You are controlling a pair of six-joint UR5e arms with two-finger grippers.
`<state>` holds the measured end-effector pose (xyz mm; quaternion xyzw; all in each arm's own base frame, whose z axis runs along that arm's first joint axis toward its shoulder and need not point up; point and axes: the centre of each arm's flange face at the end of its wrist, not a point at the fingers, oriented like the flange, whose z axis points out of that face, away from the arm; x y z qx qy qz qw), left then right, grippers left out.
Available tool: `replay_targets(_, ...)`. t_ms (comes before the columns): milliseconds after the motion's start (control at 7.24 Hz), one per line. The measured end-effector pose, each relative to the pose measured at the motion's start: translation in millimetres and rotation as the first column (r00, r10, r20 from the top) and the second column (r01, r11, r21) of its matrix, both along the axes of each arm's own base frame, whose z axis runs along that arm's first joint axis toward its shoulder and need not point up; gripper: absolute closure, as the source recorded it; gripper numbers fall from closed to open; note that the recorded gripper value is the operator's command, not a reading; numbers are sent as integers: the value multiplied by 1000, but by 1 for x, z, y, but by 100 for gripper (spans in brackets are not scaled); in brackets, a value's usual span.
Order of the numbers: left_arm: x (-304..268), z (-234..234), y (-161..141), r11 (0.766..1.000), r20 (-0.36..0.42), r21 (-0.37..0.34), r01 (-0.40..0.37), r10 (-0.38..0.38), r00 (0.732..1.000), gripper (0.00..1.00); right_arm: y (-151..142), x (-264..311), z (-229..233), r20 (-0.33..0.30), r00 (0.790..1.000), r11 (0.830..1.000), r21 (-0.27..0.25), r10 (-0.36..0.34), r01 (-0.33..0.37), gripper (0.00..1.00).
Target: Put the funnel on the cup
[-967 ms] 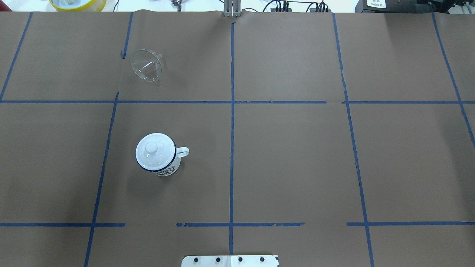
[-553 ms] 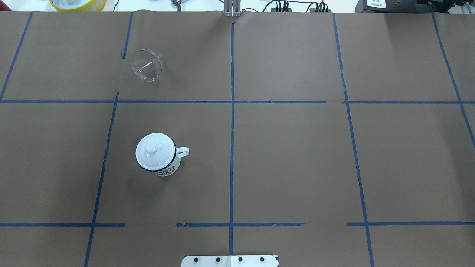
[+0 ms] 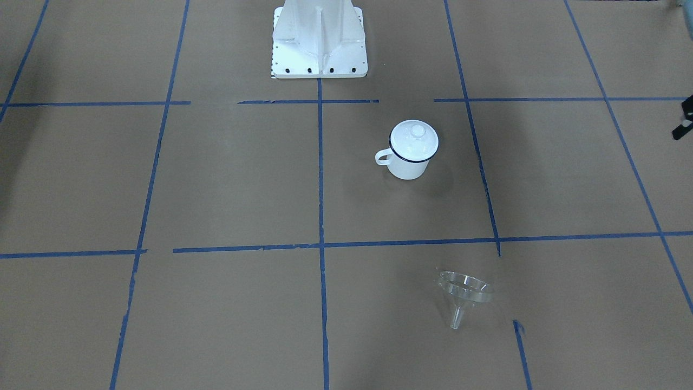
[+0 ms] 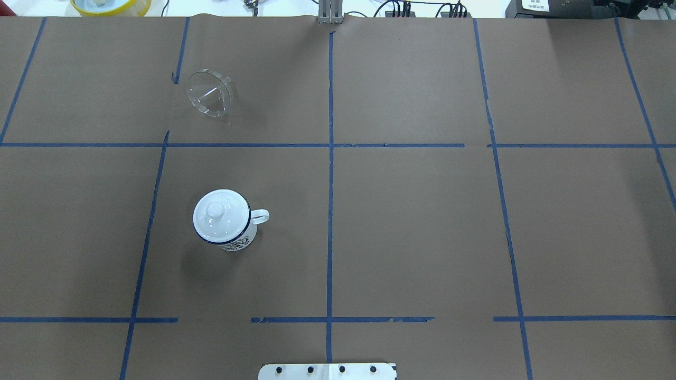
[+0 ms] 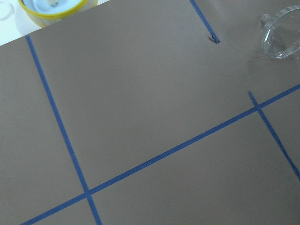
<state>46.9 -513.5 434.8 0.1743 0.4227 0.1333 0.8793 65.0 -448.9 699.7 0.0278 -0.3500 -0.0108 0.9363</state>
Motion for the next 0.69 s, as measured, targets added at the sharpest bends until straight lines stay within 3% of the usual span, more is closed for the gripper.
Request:
replay_targets(414,170,-125,38,976,-71,-191,107,-122,990,0,0,0,0,0,1000,1000,0,0,0,0)
replay_targets(691,274,-184,81,936,-96,-323,139,-178,979,0,0,0,0,0,1000,1000,1,0,0,0)
